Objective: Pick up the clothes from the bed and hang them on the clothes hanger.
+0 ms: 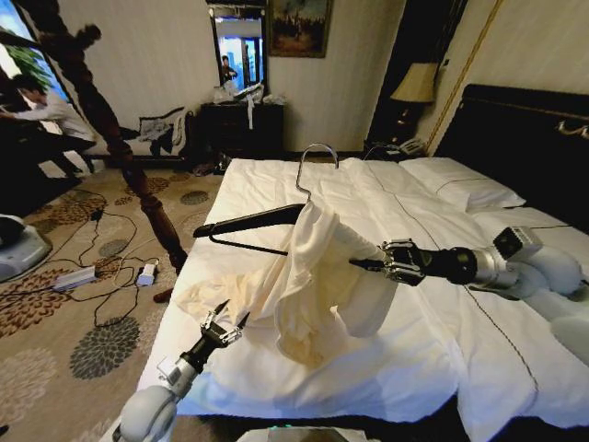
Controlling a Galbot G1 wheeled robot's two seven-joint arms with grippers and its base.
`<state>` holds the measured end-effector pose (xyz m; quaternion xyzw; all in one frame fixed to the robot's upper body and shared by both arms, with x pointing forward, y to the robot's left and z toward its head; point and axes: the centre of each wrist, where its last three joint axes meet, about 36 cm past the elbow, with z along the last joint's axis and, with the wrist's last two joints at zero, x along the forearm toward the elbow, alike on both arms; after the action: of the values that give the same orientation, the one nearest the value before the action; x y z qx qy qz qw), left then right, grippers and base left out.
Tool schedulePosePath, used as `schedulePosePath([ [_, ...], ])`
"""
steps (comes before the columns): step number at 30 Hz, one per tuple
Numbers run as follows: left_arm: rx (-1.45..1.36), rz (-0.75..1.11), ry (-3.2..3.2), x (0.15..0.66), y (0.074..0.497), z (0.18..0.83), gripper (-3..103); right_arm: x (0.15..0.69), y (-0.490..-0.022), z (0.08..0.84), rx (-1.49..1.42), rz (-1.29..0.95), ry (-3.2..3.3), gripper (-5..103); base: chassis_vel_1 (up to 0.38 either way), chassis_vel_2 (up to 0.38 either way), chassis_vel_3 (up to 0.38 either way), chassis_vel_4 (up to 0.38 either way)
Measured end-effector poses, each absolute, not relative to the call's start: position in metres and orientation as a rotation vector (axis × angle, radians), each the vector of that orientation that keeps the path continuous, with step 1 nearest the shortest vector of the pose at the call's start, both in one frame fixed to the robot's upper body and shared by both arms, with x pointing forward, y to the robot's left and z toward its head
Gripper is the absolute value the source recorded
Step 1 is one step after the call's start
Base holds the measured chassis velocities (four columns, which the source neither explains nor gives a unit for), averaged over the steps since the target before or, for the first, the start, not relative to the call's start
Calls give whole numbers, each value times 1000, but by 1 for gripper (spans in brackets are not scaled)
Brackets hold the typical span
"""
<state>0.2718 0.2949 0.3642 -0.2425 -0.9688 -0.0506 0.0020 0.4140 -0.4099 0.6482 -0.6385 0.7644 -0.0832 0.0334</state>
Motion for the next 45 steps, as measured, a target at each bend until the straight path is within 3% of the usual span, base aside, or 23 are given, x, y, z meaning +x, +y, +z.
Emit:
schedulePosePath([
  [4, -767, -196, -3051, 272, 287, 362, 100, 414, -409, 649, -1968, -256, 2348, 22, 0, 0, 0, 0],
  [16, -680, -323, -3114, 273, 297, 375, 100, 413, -407, 649, -1971, -256, 2339, 22, 0, 0, 0, 0],
  [32, -643, -285, -3114, 281, 311, 377, 102, 411, -405, 654, -1978, -271, 2324, 22, 0, 0, 0, 0],
  [39, -704, -182, -3070, 283, 303, 364, 98, 411, -405, 656, -1981, -273, 2320, 22, 0, 0, 0, 0],
  [45, -736, -162, -3055, 287, 297, 358, 75, 411, -404, 655, -1983, -269, 2319, 22, 0, 0, 0, 0],
])
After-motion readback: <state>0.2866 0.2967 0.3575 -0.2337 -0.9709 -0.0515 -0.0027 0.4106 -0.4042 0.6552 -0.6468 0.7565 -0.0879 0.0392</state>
